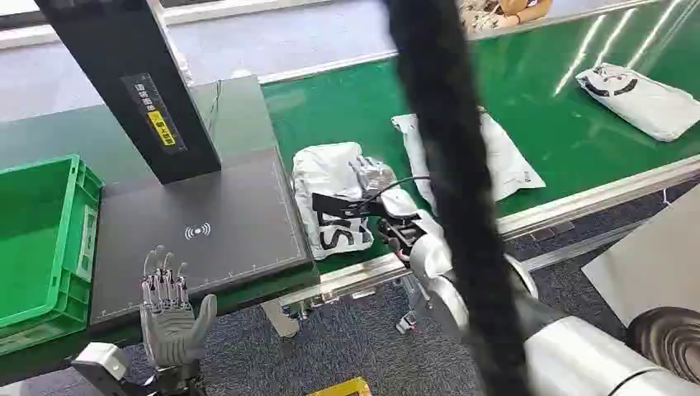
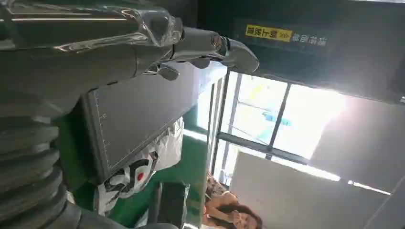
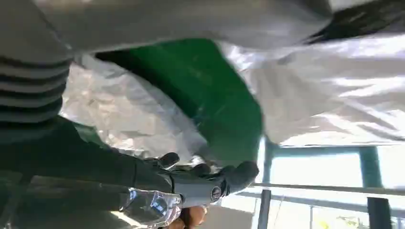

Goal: Moved the parcel from conveyor to table for the left to box.

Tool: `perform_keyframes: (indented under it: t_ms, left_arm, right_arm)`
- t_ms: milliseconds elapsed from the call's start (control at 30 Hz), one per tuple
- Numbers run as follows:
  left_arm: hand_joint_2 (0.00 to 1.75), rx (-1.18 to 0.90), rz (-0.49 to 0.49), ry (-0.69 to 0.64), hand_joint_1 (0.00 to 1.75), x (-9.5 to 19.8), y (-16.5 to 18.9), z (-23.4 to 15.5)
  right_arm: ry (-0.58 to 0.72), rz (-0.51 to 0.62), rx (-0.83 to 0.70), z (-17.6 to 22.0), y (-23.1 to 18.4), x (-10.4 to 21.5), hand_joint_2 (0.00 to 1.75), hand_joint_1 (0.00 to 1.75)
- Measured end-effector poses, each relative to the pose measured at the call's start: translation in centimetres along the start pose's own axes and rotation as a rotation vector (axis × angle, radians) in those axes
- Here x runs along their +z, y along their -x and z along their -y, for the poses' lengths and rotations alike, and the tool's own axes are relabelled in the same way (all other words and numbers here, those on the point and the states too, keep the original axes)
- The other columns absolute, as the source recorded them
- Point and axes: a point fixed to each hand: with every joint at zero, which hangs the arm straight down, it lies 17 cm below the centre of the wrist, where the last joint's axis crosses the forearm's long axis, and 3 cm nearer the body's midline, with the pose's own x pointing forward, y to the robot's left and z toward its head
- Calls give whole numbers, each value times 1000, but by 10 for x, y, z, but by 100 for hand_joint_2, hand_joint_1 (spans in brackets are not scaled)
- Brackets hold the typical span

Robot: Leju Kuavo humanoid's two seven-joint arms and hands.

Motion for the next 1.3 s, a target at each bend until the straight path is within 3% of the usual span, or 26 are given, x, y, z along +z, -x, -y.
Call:
perform_keyframes:
  t_ms: [167,300,533,967,1300]
  left_arm:
    - [175,3,10,2,0,-1,-4,0]
    - [175,3,17,2,0,-2,-6,0]
    - [175,1,27,-2,0,-2,-10,-1]
    - [175,-2,27,-15,0,-2,-10,-3]
    - [175,4,23,-11,0,0,-9,-2]
  right_arm:
    - [17,-36,16,13,43,-2,0,0]
    - [35,-34,4,15,46,-2,0,0]
    - [50,1,-24,6,29,2,0,0]
    - [44,108,-90,-5,-40,6,0,0]
    - [-21,84,-110,-31,-40,14,0,0]
